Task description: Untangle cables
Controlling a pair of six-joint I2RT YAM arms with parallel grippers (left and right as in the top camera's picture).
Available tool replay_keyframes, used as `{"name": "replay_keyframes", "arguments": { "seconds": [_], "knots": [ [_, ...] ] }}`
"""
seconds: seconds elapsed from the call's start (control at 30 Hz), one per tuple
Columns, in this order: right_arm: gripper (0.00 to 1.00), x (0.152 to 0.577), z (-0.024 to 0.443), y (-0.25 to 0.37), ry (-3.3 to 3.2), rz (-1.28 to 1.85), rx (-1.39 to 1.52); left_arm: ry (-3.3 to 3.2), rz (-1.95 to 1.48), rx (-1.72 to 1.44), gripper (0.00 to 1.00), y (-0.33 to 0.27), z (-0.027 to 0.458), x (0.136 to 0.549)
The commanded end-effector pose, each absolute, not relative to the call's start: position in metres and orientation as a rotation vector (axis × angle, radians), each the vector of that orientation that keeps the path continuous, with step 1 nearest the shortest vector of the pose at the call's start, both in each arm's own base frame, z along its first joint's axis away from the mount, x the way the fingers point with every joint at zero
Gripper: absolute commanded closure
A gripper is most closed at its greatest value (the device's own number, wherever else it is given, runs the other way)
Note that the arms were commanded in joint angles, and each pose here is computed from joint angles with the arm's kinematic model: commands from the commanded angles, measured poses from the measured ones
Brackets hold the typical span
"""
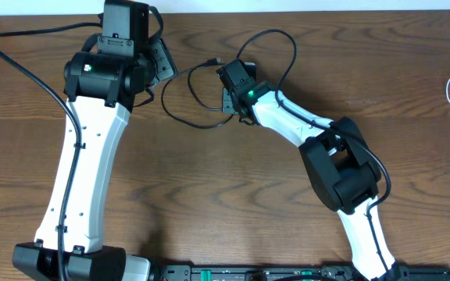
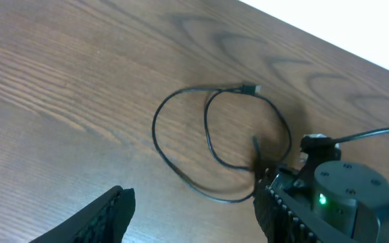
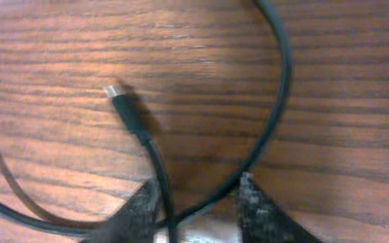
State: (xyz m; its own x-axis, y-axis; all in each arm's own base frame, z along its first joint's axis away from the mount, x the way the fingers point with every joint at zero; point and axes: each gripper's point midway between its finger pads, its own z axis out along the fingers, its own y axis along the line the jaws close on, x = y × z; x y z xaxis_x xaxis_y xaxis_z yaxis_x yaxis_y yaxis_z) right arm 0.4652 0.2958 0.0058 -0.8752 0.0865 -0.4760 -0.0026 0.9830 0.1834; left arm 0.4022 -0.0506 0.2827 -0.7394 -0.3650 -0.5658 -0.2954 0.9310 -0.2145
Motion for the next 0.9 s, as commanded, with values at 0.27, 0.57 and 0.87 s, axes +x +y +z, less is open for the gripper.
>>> {"name": "replay_keyframes", "arguments": {
  "seconds": [0.27,0.57,0.87],
  "knots": [
    [0.99,0.462,-0.017,0.263,2.722,0.153,-0.011,2.472,-0.137,-0.479,0.37,-0.049,0.28,0.399],
    [0.99,0.479,0.089,0.224,2.61,0.378,-0.336,2.462,-0.142,-0.484,0.37,-0.049,0.281,0.401],
    [0.99,0.484,0.241,0.164,2.282,0.57,-0.366,2.453,-0.158,-0.529,0.37,-0.05,0.281,0.401]
  ]
}}
